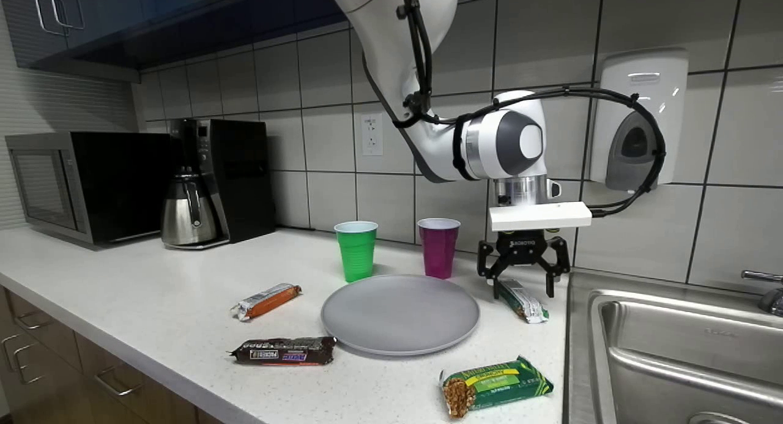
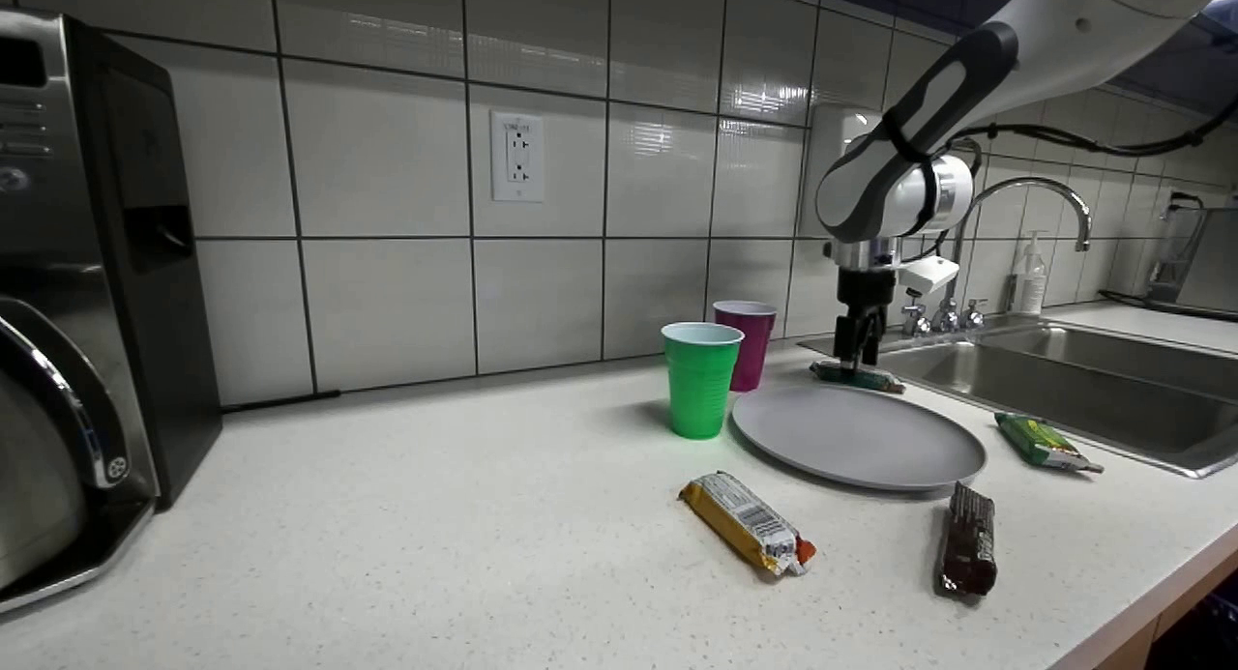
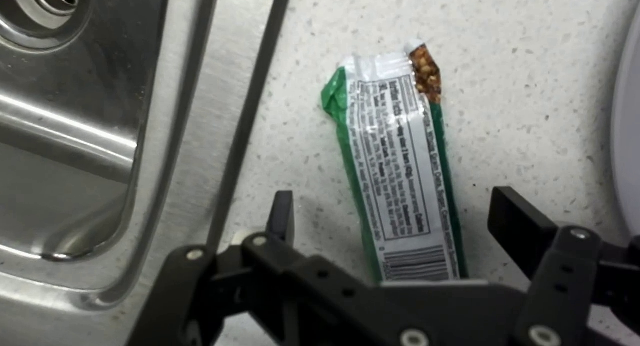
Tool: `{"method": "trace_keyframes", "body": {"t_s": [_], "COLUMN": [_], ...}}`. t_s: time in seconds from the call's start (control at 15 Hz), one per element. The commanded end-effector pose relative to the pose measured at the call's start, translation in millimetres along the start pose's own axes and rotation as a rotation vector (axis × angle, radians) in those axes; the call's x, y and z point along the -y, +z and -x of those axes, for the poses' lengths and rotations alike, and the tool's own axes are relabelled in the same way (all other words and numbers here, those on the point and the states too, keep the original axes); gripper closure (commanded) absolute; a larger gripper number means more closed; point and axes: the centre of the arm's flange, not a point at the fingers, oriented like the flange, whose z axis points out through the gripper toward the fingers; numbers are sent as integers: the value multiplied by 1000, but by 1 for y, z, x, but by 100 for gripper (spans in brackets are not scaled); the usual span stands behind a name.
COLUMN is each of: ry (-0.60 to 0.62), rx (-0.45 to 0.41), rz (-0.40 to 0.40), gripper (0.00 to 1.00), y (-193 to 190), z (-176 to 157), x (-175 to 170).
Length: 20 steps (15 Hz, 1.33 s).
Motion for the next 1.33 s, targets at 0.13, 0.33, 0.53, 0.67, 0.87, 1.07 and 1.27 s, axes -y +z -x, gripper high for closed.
{"method": "trace_keyframes", "body": {"t_s": [0.13, 0.33, 0.53, 0.67, 0.87, 1.07, 1.27], "ry": [-12, -6, -9, -8, -11, -13, -14], "rx": [-23, -24, -27, -27, -32, -35, -36], "rz": [1, 1, 3, 3, 2, 4, 4], "gripper": [0, 0, 0, 0, 34, 60, 82], "y": [-3, -5, -6, -6, -8, -9, -10], "z": [-4, -6, -6, -7, -7, -7, -7], "x": [-5, -5, -5, -5, -5, -5, -6]}}
